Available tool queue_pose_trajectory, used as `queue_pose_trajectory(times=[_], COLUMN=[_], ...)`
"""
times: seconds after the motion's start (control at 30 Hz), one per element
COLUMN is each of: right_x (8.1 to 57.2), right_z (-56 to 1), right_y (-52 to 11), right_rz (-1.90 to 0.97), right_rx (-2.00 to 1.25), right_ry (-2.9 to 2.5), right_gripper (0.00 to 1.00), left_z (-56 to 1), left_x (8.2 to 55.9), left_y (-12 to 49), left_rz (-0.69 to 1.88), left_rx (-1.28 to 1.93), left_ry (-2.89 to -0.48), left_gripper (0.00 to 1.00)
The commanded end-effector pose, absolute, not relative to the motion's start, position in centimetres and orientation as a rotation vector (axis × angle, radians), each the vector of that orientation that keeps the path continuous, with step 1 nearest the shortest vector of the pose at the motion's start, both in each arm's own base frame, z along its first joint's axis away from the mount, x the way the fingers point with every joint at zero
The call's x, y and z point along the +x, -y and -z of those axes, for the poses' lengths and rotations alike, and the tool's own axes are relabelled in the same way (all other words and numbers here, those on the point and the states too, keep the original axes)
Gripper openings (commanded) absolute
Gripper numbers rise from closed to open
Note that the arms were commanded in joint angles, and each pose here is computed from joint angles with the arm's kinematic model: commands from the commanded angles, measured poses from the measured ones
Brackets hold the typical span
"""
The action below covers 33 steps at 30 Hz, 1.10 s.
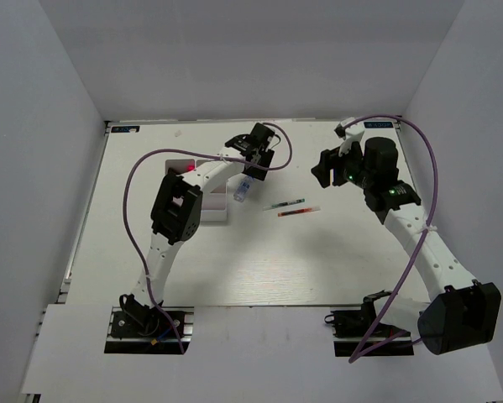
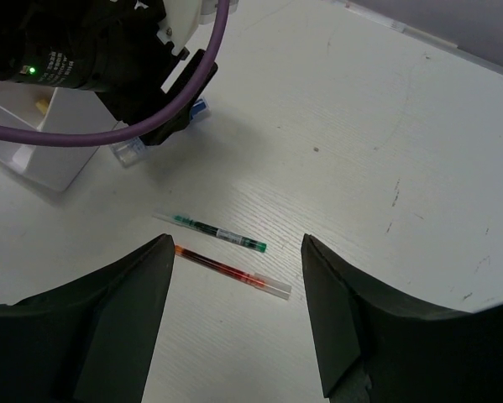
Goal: Sort the stationery into containers
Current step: Grab a piece of stationery with the left arm
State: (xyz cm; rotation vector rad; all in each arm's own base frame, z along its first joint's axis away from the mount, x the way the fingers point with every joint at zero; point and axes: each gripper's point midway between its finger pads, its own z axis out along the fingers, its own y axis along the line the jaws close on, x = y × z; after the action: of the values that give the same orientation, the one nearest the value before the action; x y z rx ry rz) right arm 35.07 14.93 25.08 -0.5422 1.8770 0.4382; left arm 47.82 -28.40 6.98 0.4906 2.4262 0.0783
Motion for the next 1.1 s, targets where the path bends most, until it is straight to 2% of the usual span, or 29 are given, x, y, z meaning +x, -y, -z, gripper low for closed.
queue_pose_trajectory(times=[0.0,0.57,0.87,1.0,1.07], right_x=[35.0,34.5,34.2,34.2,34.2], right_z=[-26.6,-26.7,-26.8,-26.7,-26.8], right_y=[-15.0,-15.0,-15.1,-15.1,-15.1], right_rz=[-0.462,-0.495,-0.510,-0.511,-0.514], right_rx=[-0.535,-0.543,-0.547,-0.547,-0.547], right_ry=[-1.822,-1.804,-1.799,-1.799,-1.798], right_gripper=[0.68,0.68,0.68,0.68,0.68], left_z=[-8.4,-5.2,-3.8,-3.8,-3.8], left_x=[48.3,47.3,46.7,46.7,46.7], left_y=[28.5,28.8,28.7,28.7,28.7], left_rz=[-0.081,-0.067,-0.065,-0.065,-0.065], left_rx=[0.500,0.577,0.611,0.611,0.611], left_ry=[-2.400,-2.475,-2.509,-2.509,-2.509], left_gripper=[0.76,0.65,0.62,0.55,0.47])
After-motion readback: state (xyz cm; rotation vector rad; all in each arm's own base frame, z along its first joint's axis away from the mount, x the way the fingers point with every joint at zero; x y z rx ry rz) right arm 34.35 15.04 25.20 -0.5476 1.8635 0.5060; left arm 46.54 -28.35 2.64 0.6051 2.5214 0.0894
